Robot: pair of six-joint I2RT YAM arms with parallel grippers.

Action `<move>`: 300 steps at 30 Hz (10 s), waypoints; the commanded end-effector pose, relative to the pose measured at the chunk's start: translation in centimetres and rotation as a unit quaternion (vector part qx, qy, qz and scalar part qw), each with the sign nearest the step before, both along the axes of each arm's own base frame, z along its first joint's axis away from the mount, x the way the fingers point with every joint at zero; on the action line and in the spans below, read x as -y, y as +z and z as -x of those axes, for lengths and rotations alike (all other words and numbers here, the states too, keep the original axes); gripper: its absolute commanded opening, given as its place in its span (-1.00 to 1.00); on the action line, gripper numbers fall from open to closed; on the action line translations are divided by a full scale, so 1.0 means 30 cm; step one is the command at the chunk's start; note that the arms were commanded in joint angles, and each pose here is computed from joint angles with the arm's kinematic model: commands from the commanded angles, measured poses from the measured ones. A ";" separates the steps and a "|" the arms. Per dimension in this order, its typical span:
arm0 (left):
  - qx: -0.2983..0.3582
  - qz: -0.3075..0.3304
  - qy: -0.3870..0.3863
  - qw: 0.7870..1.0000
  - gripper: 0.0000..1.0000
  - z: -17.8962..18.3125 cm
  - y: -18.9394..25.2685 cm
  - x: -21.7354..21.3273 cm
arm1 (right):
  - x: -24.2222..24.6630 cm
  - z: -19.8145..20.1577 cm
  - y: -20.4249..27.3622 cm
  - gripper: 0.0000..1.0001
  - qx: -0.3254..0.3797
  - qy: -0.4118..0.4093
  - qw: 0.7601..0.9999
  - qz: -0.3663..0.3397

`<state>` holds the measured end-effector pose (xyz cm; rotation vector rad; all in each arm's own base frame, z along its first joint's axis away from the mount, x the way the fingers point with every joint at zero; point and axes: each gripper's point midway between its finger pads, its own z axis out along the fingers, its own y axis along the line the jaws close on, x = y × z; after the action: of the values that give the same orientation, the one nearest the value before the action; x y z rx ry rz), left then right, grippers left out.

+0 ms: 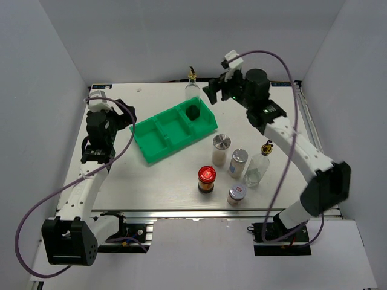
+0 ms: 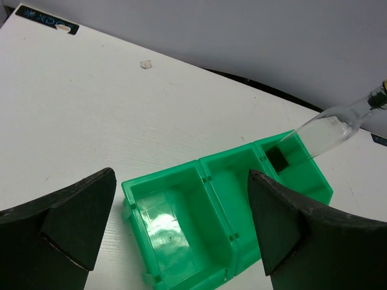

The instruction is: Organize the condiment bottles

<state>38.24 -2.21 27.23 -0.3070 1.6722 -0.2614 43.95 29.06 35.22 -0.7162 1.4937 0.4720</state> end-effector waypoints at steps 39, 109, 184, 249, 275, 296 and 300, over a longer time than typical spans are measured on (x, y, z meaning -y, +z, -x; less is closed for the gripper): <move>-0.024 0.047 -0.078 0.996 0.96 -0.057 -0.087 0.108 | 0.606 0.728 -0.348 0.79 -0.305 -0.252 0.917 0.047; -0.047 0.033 -0.057 0.997 0.96 -0.053 -0.125 0.080 | 0.461 0.210 0.191 -1.00 0.053 -0.274 0.960 -0.022; -0.064 0.018 -0.035 0.997 0.96 -0.062 -0.155 0.051 | -0.158 -0.122 -0.164 0.79 -0.059 -0.019 0.998 -0.014; -0.056 0.028 -0.067 0.996 0.96 -0.062 -0.143 0.090 | -0.213 -0.011 0.041 0.13 -0.073 0.076 0.994 0.000; -0.023 0.048 -0.097 0.994 0.96 -0.042 -0.036 0.130 | -0.091 0.000 0.246 -0.01 0.007 -0.002 1.000 -0.025; -0.078 -0.075 -0.327 0.939 0.96 0.160 -0.077 0.852 | 0.748 0.343 -0.238 0.79 -0.132 -0.418 0.887 -0.144; -0.107 -0.123 -0.354 0.921 0.96 0.173 -0.157 0.969 | 0.860 0.406 -0.311 0.79 -0.135 -0.453 0.865 -0.165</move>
<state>33.15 -30.54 22.45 0.4218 1.9533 -0.6403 32.31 5.25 24.67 0.2006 1.8548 0.0612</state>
